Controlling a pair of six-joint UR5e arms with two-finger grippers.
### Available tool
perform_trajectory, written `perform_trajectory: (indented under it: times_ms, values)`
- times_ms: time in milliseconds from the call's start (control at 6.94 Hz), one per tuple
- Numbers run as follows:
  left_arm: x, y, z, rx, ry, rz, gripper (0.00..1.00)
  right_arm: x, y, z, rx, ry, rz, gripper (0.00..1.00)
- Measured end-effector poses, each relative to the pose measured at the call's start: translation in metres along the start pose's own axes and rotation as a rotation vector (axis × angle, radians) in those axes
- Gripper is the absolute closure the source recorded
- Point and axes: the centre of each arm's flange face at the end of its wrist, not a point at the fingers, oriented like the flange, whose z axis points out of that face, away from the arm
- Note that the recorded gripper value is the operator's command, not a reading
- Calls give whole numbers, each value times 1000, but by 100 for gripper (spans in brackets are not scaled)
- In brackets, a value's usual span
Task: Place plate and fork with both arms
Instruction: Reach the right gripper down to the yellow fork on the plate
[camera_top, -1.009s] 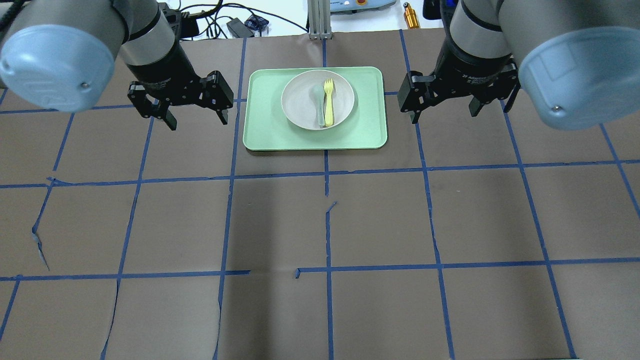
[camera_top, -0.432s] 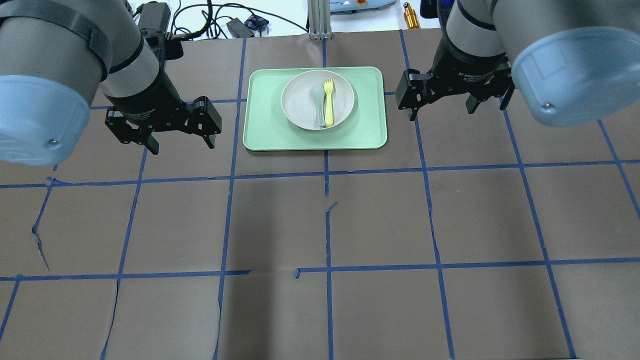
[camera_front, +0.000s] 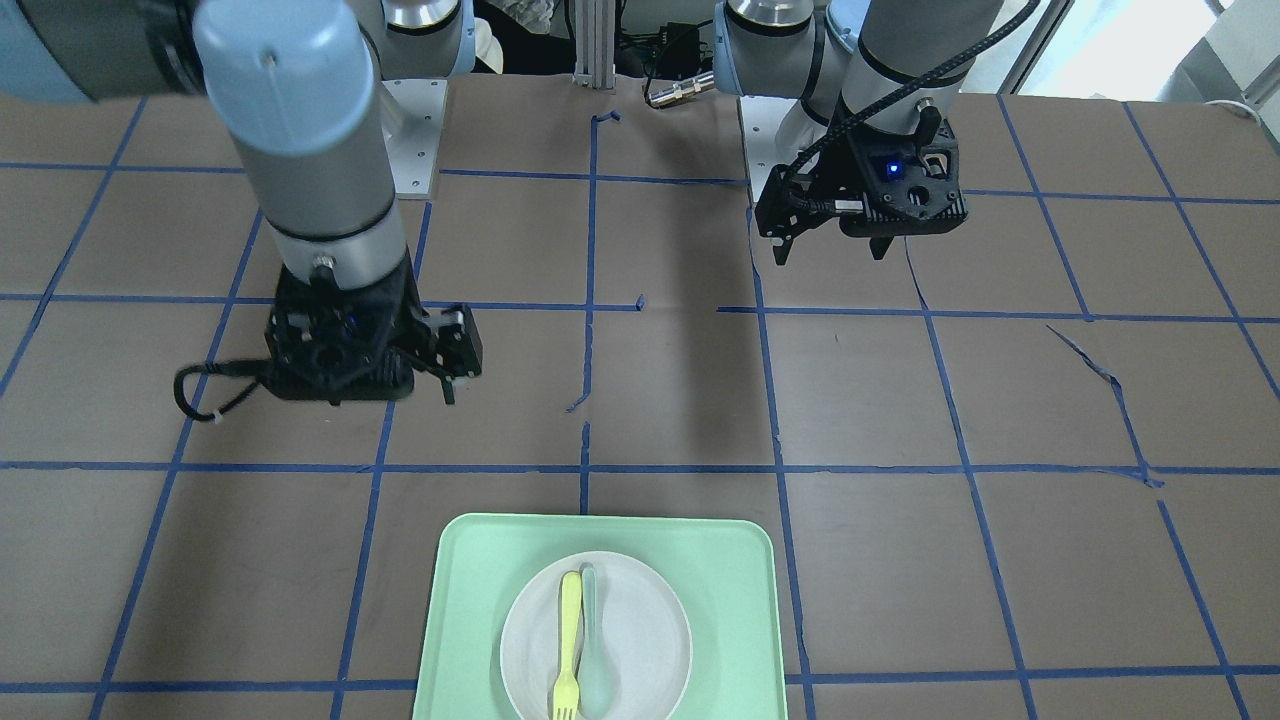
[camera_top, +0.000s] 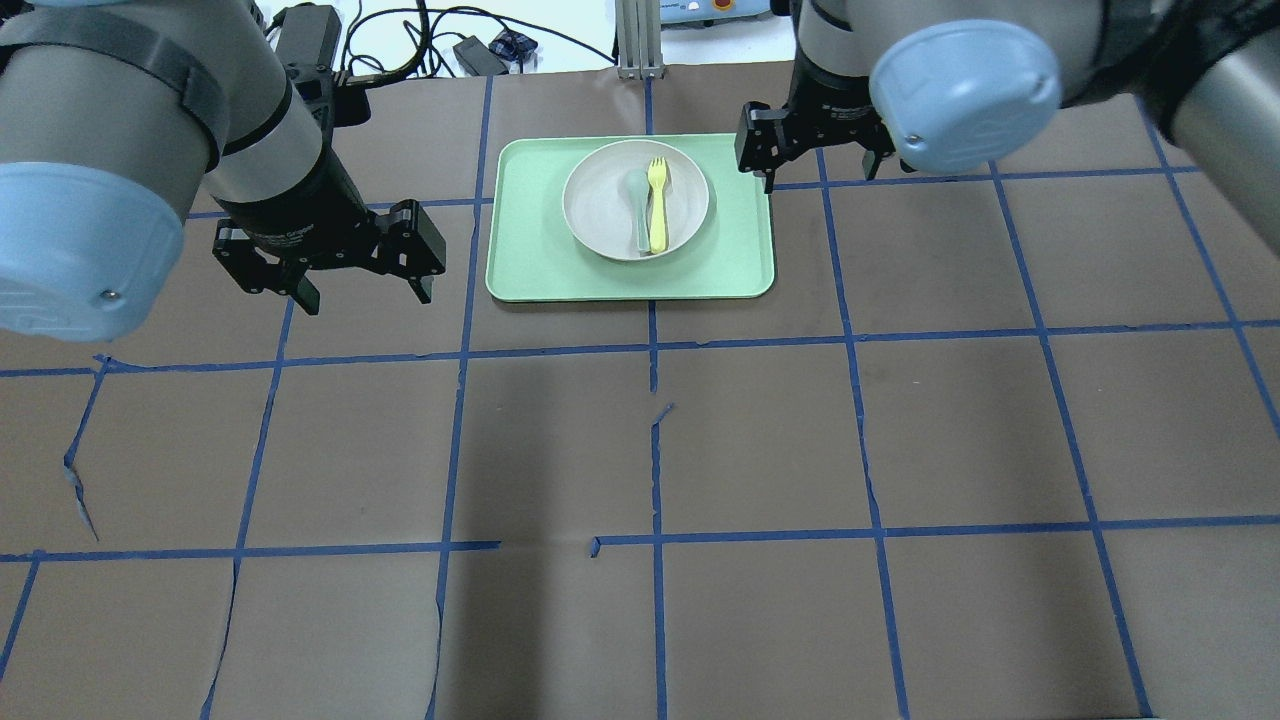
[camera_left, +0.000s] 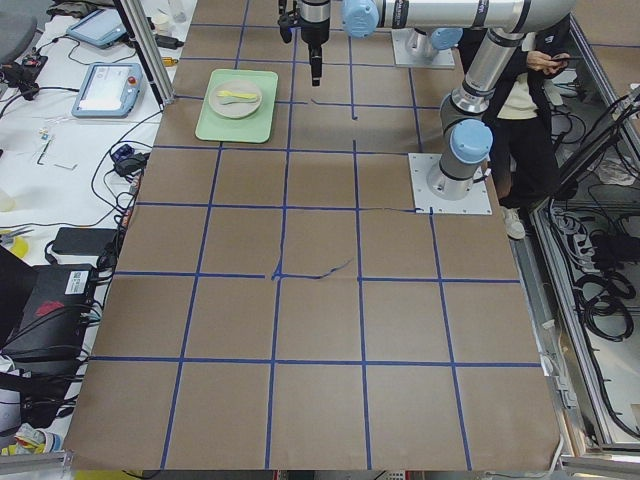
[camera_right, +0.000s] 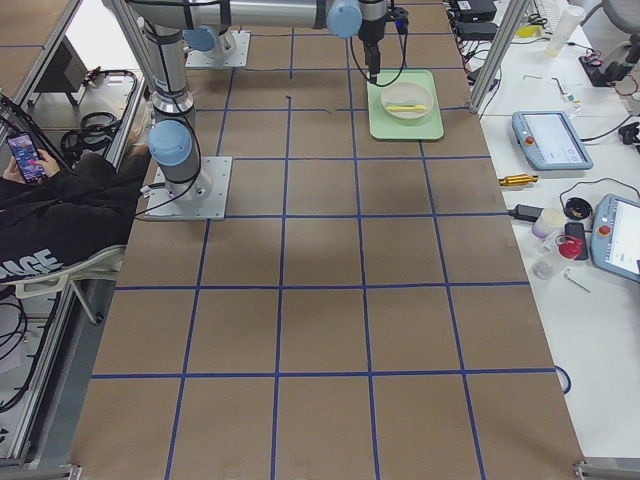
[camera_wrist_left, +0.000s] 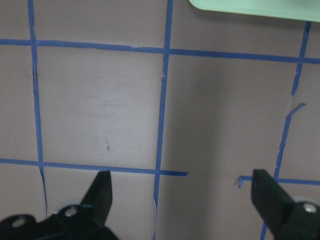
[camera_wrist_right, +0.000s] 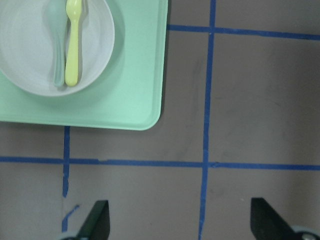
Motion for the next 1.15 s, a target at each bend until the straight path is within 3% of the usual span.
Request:
perform_trajectory:
  times_ms: [144, 577, 721, 1153]
  values:
    - [0, -1, 1, -1, 0, -1, 0, -31, -33, 45, 16, -6, 45, 1]
    - [1, -1, 2, -1, 1, -1, 0, -76, -78, 155, 45, -28, 121, 28]
    - [1, -1, 1, 3, 2, -1, 0, -82, -82, 174, 55, -35, 118, 47]
    - [1, -1, 0, 6, 2, -1, 0, -99, -79, 199, 38, -65, 90, 47]
